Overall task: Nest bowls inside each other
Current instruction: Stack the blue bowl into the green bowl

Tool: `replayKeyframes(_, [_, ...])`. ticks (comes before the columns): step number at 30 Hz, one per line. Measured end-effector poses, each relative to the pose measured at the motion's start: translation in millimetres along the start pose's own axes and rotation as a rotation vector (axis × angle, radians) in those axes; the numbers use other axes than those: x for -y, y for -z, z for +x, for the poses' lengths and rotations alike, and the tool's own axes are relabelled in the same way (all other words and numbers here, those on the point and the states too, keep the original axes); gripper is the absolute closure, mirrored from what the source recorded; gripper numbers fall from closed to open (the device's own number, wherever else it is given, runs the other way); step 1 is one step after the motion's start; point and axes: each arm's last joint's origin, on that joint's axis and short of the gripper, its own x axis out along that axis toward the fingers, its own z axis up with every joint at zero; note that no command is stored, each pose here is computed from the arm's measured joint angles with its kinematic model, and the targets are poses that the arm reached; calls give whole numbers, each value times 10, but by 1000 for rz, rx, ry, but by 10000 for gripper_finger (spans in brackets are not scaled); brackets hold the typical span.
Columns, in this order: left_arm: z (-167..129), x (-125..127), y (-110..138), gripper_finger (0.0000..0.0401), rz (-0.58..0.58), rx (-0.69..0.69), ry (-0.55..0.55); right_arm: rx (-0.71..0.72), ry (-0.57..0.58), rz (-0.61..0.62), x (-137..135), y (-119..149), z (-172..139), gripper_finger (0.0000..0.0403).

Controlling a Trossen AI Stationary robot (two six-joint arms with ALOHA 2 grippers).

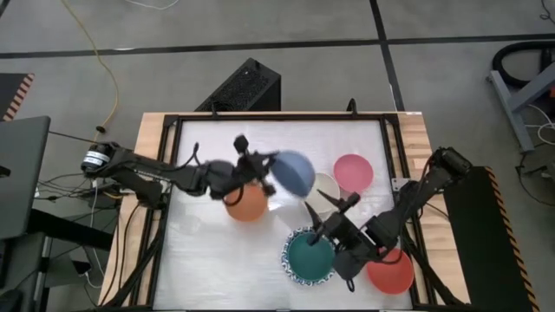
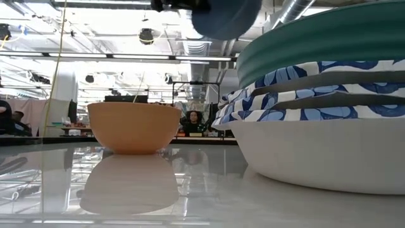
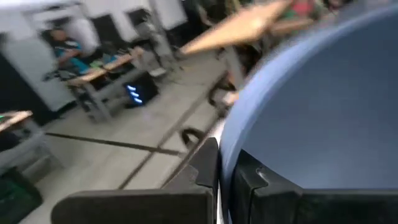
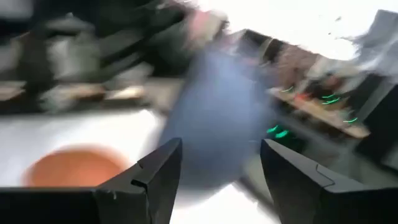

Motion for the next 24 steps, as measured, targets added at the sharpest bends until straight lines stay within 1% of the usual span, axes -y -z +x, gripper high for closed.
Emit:
replayKeyframes(2, [82, -96, 24, 401, -8, -10, -42, 1, -2, 18, 13, -12, -10, 163])
replayKeyframes(5, [199, -224, 79, 401, -36, -26, -72, 3, 9, 23, 23, -21, 3, 163])
replayKeyframes(8, [277, -342, 67, 401, -140, 11, -104, -3, 31, 27, 26, -17, 77, 163])
replayKeyframes(10, [290, -390, 73, 401, -195, 76, -103, -11, 69, 36, 44, -16, 188, 163])
replayKeyframes(12, [268, -406, 130, 401, -197, 129, -118, -22, 111, 42, 69, -9, 325, 163])
replayKeyframes(14, [234, -415, 205, 401, -167, 151, -160, -32, 156, 58, 100, -1, 465, 163])
replayKeyframes(17, [184, -448, 314, 401, -166, 193, -204, -46, 217, 73, 153, 5, 655, 163])
replayKeyframes(19, [157, -476, 383, 401, -185, 212, -228, -54, 254, 86, 188, 7, 771, 163])
replayKeyframes(24, [152, -642, 469, 401, -256, 258, -348, -67, 323, 100, 266, 19, 978, 163])
